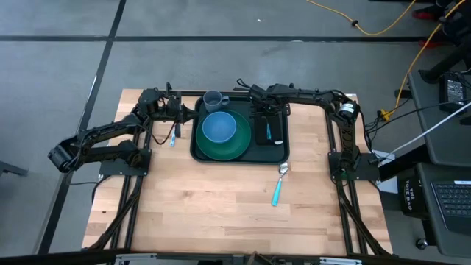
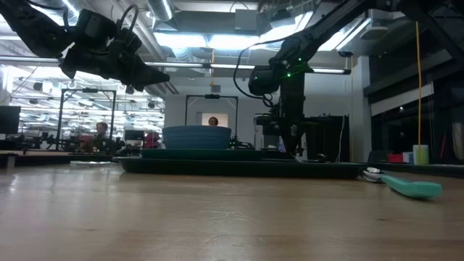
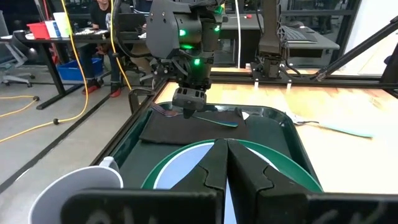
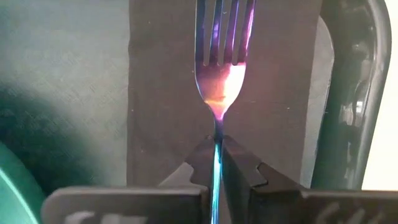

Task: Set up tray
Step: Put the blue fork on the black table napkin on the black tray

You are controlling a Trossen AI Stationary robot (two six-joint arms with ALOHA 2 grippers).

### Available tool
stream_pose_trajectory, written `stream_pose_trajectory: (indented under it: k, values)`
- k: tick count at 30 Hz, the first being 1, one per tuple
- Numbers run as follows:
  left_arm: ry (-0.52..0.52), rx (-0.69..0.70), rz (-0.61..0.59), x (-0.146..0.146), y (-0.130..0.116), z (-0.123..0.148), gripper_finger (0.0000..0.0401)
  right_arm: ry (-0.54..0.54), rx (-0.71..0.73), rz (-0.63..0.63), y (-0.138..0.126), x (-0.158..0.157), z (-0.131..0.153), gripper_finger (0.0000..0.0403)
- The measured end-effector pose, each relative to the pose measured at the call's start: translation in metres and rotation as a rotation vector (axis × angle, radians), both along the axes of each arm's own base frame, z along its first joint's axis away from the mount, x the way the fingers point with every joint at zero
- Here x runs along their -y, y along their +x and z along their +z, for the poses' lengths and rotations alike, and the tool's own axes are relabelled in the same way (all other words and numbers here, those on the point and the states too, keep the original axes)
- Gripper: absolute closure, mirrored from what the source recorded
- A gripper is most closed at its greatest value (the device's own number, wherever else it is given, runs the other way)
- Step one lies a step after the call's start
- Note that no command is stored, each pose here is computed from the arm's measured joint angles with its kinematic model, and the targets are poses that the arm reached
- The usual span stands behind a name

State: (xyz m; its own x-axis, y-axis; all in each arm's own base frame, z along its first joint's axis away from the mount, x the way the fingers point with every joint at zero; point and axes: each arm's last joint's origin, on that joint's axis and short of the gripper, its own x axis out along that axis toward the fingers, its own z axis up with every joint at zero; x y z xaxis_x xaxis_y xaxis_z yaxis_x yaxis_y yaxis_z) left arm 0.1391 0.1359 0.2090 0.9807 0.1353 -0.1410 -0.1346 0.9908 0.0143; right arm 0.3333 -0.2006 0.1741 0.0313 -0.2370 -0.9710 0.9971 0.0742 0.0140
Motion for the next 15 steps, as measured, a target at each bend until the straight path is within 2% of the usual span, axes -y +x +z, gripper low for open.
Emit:
stream_pose_trajectory:
  k: [7, 15]
  values:
    - [-0.003, -0.002, 0.000, 0.000, 0.000, 0.000, 0.0398, 0.004, -0.002, -0.002, 0.000, 0.000, -0.002, 0.0378]
    - [-0.007, -0.005, -0.001, 0.000, 0.000, -0.001, 0.0398, 0.073, -0.029, -0.010, 0.001, 0.004, -0.023, 0.0378]
